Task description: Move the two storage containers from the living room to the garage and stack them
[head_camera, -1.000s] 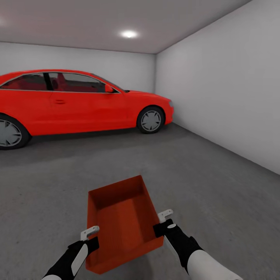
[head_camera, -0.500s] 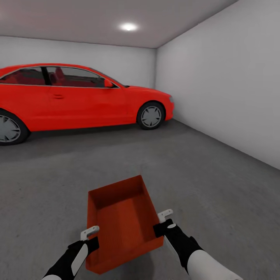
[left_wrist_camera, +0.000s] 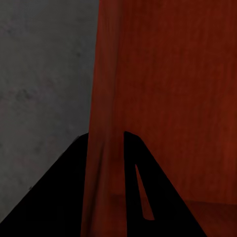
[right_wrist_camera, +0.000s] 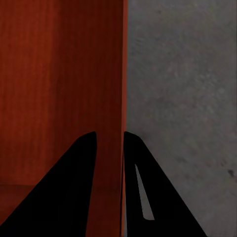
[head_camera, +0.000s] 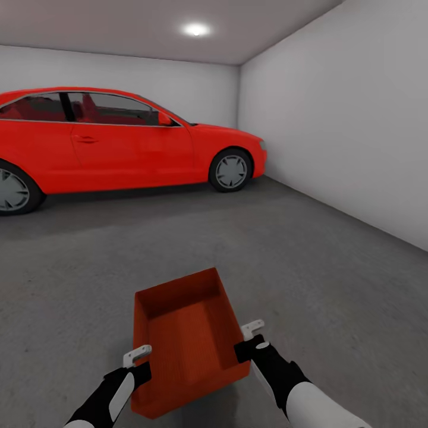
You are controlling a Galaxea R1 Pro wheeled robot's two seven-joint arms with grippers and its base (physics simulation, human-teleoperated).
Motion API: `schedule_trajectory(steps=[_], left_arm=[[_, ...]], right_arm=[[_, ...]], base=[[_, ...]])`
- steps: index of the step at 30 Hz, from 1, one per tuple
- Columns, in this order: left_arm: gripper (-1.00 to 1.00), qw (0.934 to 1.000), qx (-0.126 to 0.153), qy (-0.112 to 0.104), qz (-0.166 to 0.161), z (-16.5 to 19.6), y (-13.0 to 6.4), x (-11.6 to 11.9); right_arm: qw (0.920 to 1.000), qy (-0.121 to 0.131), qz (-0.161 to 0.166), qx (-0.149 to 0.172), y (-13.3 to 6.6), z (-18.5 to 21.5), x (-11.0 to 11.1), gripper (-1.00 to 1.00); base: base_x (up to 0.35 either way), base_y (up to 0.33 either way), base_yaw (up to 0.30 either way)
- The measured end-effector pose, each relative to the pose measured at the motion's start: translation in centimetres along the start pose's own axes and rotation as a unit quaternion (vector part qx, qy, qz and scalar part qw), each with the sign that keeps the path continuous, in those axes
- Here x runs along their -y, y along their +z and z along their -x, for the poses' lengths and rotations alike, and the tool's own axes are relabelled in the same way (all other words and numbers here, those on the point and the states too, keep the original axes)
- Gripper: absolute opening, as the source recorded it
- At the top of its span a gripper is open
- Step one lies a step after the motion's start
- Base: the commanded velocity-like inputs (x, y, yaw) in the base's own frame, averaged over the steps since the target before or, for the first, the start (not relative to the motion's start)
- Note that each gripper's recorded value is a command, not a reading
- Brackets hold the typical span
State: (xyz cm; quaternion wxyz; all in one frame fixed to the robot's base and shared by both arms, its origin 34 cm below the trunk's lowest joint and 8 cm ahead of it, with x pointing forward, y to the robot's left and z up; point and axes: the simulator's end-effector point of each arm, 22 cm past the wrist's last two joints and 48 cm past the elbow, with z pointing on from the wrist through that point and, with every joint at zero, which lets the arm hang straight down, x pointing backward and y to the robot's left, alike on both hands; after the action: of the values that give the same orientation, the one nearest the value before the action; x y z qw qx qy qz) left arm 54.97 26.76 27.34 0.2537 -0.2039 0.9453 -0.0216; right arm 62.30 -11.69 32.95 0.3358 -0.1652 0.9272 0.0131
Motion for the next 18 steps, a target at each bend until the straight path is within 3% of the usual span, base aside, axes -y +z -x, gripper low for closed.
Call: schedule_trajectory(steps=[18], left_arm=[[-1.00,0.9988,-0.045,0.004,0.020,-4.3,2.9,-1.7]], right_arm=[[0.9988,0.007,0.015,-0.046,3.0,-5.1,-1.2,-1.00]], base=[[0.000,0.000,0.000]])
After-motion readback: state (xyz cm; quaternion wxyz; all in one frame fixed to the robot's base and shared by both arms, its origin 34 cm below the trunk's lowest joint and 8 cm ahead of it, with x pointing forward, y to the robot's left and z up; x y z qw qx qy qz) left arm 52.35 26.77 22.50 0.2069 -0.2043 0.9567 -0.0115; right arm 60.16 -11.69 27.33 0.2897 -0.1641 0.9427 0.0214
